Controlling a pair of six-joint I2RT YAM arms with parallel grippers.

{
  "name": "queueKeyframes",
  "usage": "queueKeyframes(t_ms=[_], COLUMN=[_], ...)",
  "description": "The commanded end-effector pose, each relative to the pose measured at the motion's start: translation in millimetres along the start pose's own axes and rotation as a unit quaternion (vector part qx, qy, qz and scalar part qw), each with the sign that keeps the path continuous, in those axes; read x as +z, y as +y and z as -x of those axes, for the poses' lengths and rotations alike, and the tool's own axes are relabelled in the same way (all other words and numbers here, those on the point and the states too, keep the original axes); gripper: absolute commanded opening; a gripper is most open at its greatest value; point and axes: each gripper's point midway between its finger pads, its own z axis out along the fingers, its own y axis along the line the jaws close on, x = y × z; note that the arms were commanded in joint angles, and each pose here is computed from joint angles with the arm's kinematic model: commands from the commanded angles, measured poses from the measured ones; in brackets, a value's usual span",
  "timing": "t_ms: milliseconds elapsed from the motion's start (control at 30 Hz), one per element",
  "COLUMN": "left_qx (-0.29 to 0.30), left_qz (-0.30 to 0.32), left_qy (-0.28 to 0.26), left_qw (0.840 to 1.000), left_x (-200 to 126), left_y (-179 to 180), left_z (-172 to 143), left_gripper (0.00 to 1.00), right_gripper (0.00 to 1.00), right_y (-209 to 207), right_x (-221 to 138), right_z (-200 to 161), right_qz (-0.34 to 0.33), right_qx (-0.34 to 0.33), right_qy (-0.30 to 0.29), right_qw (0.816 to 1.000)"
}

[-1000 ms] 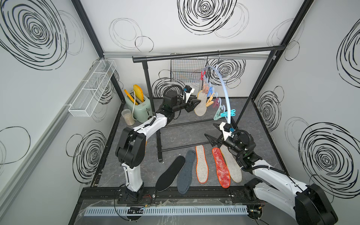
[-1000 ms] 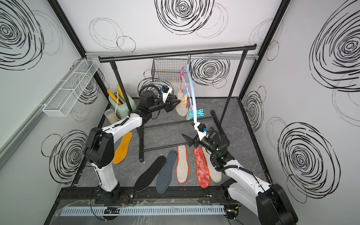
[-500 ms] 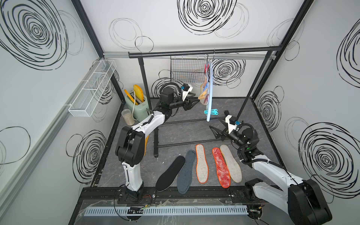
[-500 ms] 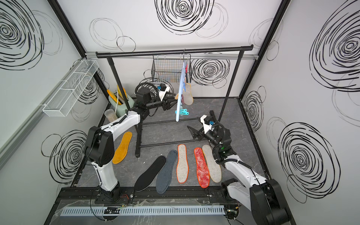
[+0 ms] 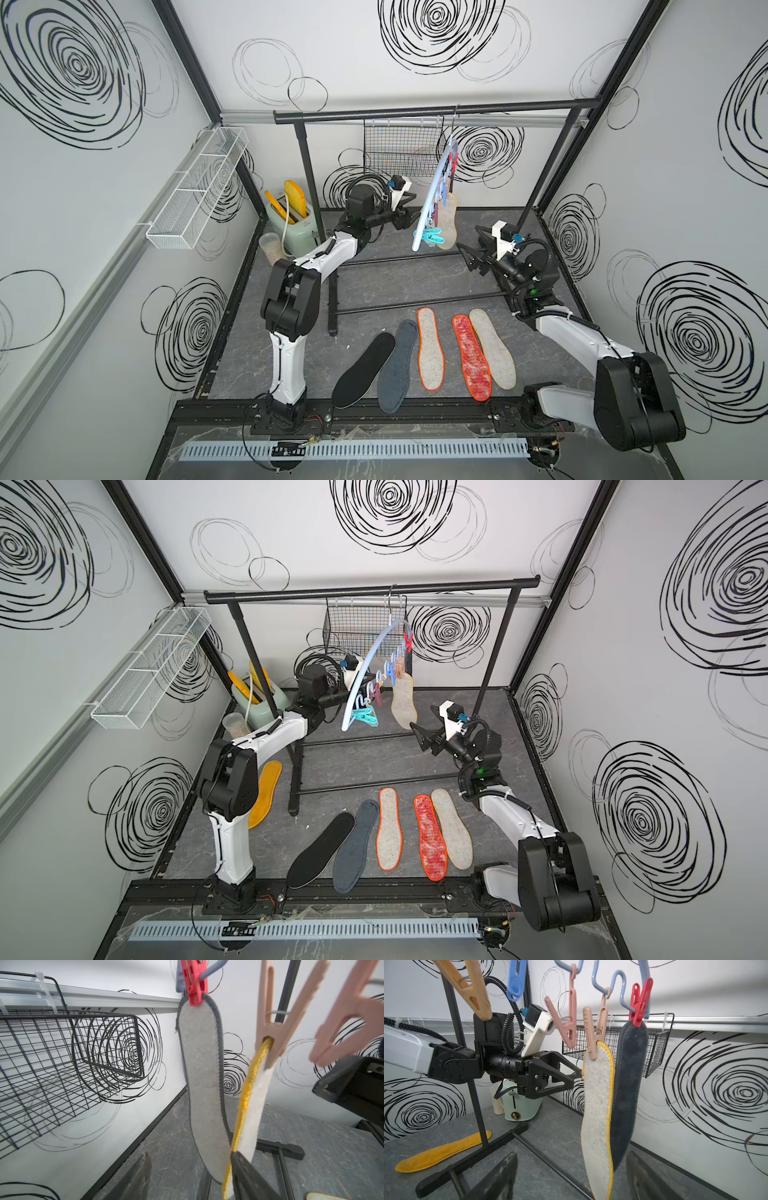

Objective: Take the shoe insoles off the hanger
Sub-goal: Remove the insole from the hanger.

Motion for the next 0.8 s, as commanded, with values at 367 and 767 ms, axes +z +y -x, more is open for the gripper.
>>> queueKeyframes(t_ms=[367, 767], left_qx=[0.051, 0.046], left_qz=[-0.129, -0.119], left_qy=[-0.052, -0.058], left_qw=[0.989, 0.99], left_x=[26, 57], left_y=[-47, -25], left_z=[43, 23], left_gripper=[0.63, 0.64], right_gripper=[0.82, 0.82], right_y=[-1, -1], right_x=[11, 13], right_z=[27, 22], right_qz=[0.038, 0.046], right_qx=[-0.043, -0.036], right_qy=[-0.033, -0.026], right_qw=[0.998, 0.998])
